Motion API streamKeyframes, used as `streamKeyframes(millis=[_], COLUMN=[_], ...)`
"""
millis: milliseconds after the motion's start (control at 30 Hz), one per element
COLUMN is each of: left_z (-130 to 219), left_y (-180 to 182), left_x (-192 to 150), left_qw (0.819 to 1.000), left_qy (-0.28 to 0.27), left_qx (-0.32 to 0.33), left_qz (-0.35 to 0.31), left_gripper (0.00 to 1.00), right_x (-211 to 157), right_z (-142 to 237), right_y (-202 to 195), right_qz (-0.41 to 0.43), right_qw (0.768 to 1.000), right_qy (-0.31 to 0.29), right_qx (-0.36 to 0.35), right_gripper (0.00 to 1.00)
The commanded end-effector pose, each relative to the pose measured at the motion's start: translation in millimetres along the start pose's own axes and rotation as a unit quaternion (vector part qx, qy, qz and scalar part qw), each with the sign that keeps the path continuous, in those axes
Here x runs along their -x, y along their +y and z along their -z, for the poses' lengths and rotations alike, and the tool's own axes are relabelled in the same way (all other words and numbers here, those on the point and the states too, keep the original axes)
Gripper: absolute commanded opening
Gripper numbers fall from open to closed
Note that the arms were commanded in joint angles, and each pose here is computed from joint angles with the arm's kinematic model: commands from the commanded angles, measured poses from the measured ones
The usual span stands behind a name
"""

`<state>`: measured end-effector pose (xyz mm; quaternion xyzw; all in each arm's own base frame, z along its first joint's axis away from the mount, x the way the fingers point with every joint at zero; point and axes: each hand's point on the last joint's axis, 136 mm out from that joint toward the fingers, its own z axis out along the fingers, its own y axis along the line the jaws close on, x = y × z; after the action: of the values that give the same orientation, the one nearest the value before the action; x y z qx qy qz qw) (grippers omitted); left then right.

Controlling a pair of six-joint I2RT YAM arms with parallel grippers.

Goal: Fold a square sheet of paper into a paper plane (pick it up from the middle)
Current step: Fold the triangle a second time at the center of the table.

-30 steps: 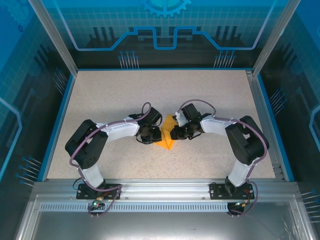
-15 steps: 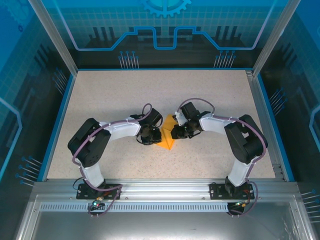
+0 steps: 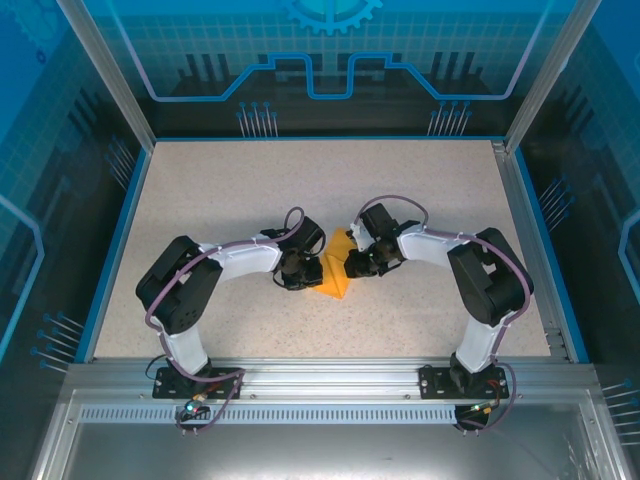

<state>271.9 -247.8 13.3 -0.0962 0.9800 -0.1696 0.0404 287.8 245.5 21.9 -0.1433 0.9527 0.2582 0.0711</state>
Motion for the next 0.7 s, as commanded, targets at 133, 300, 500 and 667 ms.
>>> streamKeyframes(millis=[133, 300, 500, 667], left_z=[-4.4, -3.3, -3.1, -2.6], left_y=[0.5, 1.0, 0.8, 1.7], left_x=[0.9, 1.0, 0.8, 0.6], left_qw=[1.0, 1.0, 1.0, 1.0], left_qy=[0.008, 0.007, 0.008, 0.007], left_qx=[0.006, 0.008, 0.007, 0.009], left_qz=[-0.002, -0.003, -0.003, -0.003], left_gripper=[0.15, 0.14, 0.14, 0.14], right_x=[1.9, -0.5, -2.2, -1.2], right_z=[-4.2, -6.5, -5.8, -7.5], right_y=[-0.9, -5.7, -0.8, -4.0], right_qz=[0.007, 0.0, 0.006, 0.003], right_qw=[1.0, 1.0, 1.0, 0.999], right_qy=[0.011, 0.015, 0.017, 0.016], right_qx=[-0.008, -0.018, -0.021, -0.03], right_gripper=[0.12, 0.12, 0.12, 0.12])
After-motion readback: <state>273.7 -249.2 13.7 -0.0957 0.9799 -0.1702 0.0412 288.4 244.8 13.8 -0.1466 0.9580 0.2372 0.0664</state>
